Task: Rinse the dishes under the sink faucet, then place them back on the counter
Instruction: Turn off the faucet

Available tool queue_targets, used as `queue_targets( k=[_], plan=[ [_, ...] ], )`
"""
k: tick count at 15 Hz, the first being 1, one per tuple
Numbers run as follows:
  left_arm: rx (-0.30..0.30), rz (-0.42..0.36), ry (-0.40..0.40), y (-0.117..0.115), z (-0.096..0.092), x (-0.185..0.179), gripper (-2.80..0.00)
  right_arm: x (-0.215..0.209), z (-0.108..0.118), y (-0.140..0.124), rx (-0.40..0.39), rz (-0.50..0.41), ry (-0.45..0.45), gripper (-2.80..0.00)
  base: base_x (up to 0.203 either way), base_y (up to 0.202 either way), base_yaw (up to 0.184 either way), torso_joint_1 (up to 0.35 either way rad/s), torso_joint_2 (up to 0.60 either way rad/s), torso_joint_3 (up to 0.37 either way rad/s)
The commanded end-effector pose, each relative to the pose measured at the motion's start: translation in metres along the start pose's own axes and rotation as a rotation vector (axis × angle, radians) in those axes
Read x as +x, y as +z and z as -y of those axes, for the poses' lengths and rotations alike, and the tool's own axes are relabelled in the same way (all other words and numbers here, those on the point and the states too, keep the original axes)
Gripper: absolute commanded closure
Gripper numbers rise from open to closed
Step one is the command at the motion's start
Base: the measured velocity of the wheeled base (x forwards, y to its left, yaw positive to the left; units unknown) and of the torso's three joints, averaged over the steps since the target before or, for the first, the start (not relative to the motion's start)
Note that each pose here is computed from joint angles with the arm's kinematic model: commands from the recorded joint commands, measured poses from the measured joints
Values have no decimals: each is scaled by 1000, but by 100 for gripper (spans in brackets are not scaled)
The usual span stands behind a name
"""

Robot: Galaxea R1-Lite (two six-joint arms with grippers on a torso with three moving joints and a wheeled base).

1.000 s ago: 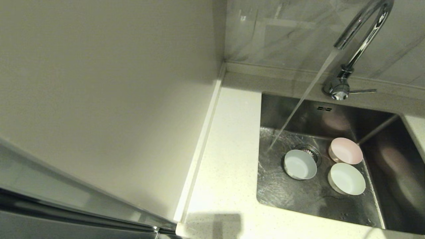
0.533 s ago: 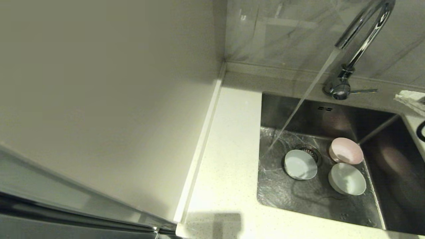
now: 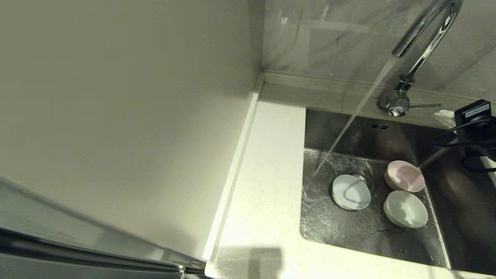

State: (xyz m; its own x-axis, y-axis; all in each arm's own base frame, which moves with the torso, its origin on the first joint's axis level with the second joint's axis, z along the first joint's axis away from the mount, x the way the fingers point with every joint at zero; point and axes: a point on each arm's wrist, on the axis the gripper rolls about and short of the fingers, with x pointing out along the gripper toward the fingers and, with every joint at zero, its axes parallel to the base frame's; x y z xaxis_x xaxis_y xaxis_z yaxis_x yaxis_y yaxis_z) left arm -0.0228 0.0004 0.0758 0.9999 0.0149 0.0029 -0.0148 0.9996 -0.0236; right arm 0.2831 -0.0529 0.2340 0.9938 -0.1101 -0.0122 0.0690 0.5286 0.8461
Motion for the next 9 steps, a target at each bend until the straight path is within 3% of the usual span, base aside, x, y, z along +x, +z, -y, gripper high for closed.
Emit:
queue_targets(
  k=[1, 9],
  plan=[
    [-1, 5, 0, 0, 0, 0, 0, 15, 8, -3, 8, -11, -20, 0, 0, 0, 0, 0, 0, 0],
    [-1, 3, 0, 0, 0, 0, 0, 39, 16, -3, -3, 15, 18, 0, 0, 0, 0, 0, 0, 0]
  ],
)
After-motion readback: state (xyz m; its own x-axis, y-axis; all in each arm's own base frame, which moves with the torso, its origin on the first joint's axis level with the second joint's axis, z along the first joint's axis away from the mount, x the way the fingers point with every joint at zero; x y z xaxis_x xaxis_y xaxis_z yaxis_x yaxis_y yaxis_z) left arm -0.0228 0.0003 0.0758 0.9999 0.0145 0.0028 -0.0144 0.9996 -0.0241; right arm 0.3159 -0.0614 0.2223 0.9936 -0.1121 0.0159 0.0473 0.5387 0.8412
